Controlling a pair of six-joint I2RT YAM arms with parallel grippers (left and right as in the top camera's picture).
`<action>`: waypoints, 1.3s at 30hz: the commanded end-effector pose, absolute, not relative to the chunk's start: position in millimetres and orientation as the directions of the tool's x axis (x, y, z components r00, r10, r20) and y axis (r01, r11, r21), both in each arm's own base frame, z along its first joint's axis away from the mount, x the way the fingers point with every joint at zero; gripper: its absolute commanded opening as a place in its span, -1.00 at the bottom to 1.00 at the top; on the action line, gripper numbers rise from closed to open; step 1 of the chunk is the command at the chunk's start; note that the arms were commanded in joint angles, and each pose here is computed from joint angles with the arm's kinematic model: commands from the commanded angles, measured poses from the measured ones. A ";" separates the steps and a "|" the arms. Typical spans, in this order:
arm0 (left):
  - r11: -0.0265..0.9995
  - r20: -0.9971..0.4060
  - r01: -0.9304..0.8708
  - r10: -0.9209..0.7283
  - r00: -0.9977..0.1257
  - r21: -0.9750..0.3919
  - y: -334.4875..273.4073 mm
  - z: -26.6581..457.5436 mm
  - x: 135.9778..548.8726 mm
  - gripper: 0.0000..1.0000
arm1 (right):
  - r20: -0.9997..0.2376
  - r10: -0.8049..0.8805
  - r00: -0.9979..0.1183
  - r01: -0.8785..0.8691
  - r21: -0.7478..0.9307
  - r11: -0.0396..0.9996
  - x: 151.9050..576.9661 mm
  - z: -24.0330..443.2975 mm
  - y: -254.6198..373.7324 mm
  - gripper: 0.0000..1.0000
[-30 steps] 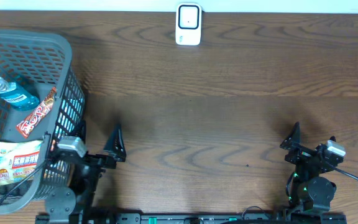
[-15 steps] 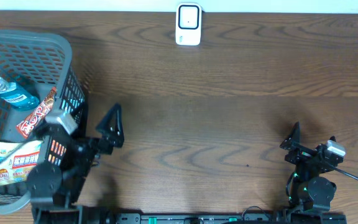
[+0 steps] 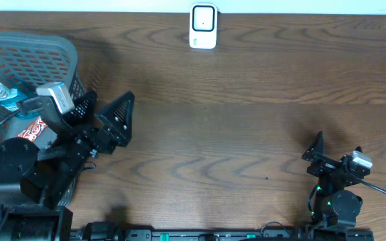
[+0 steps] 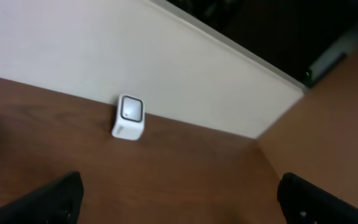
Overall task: Scan the item barcode
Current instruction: 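Reach the left gripper into the basket and grasp the blue bottle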
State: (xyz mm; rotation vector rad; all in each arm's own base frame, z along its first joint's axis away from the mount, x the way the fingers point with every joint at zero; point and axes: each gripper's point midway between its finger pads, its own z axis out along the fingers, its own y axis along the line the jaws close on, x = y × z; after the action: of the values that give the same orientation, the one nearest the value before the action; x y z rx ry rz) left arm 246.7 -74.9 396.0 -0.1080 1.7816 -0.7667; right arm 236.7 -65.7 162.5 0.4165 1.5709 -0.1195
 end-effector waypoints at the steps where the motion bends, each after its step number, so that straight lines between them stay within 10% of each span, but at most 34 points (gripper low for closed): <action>1: 0.781 -0.862 0.386 -0.371 -0.347 -0.491 -85.6 403.3 242.9 0.96 | -0.984 0.178 0.006 0.341 0.169 0.925 236.1 161.3 -67.1 0.98; 20: 0.746 -0.707 -0.221 -0.666 -0.238 -0.628 30.7 414.6 301.2 0.96 | -0.984 0.178 0.006 0.341 0.169 0.925 236.1 161.3 -67.1 0.98; 29: 0.554 -0.621 -0.633 -0.771 -0.144 -0.541 139.4 382.7 315.1 0.96 | -0.984 0.178 0.005 0.341 0.169 0.925 236.2 161.2 -67.1 0.98; 39: 0.100 -0.362 -0.885 -0.928 0.081 -0.454 230.9 273.6 317.5 0.96 | -0.984 0.178 0.006 0.341 0.169 0.925 236.1 161.3 -67.1 0.99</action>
State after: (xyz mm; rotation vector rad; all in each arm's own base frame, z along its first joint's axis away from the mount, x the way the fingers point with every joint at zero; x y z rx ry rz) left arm 322.1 207.3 297.4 -1.5815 1.8726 -0.1514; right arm 236.7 -65.6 162.5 0.4162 1.5710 -0.1192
